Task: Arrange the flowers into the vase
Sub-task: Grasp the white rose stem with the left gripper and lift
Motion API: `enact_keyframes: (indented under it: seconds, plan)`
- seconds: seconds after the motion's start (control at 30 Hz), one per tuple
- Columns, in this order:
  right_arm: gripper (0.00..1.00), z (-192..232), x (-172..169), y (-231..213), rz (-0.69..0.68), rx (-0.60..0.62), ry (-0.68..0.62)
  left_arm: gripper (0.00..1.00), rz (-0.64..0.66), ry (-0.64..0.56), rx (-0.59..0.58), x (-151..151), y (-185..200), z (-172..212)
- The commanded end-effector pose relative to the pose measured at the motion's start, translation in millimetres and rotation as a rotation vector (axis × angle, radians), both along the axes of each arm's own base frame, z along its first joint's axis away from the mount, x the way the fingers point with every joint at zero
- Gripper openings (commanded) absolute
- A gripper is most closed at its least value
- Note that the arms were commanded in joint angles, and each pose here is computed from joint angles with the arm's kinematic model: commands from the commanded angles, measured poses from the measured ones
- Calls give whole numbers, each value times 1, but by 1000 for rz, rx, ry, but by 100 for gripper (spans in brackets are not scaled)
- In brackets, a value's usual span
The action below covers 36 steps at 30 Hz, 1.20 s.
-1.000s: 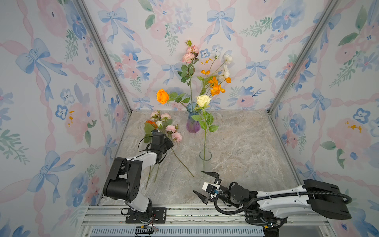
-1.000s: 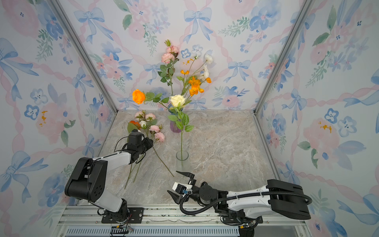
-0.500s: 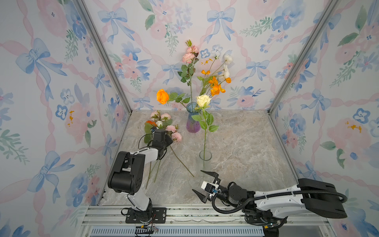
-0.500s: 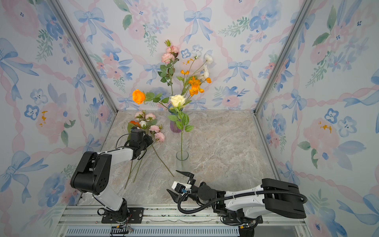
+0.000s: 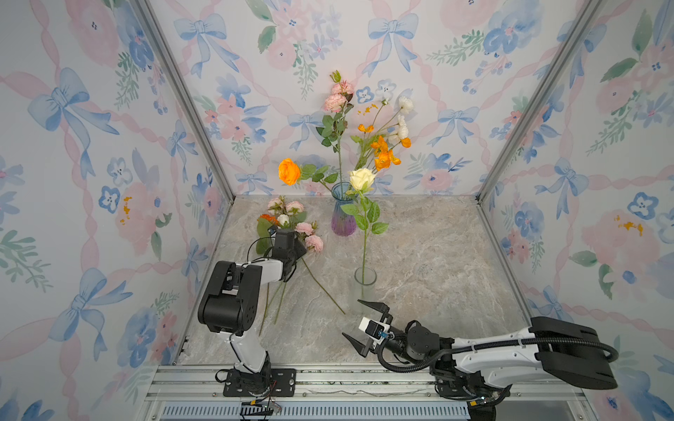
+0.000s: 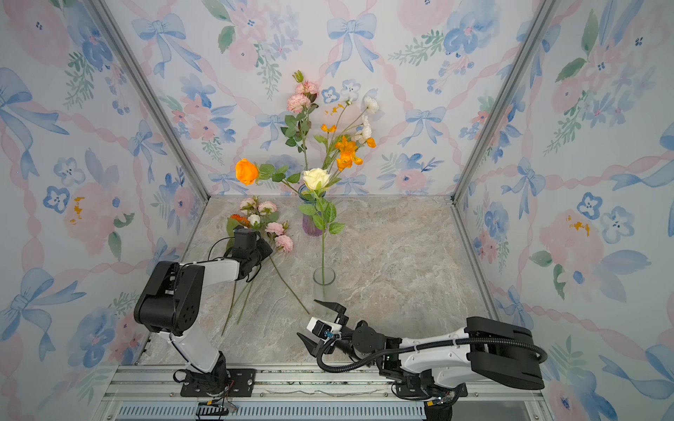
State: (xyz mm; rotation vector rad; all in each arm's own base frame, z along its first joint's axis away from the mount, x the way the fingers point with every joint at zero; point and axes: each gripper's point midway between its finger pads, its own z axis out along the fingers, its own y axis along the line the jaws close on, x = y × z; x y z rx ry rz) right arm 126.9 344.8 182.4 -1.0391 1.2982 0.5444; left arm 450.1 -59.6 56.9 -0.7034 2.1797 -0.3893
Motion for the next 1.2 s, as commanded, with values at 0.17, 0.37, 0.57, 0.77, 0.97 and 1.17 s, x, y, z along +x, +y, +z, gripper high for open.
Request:
enact_keyframes:
  seconds: [0.17, 0.37, 0.57, 0.77, 0.97, 1.17]
  plan:
    - [97, 17, 5, 2, -6, 60, 8, 26, 5, 27, 31, 10, 7, -10]
    - [97, 17, 5, 1, -4, 59, 11, 24, 4, 44, 39, 11, 8, -16]
    - [97, 17, 6, 1, -4, 55, 10, 14, -11, 54, 33, 14, 5, -21]
    - [97, 15, 8, 1, -9, 46, 9, 4, -10, 5, 21, 11, 5, 1]
    - [97, 16, 7, 2, -3, 50, 12, 0, -22, -73, 54, -1, 10, 46]
    - [97, 23, 8, -8, -9, 84, 14, 0, -4, -182, 76, -37, 20, 94]
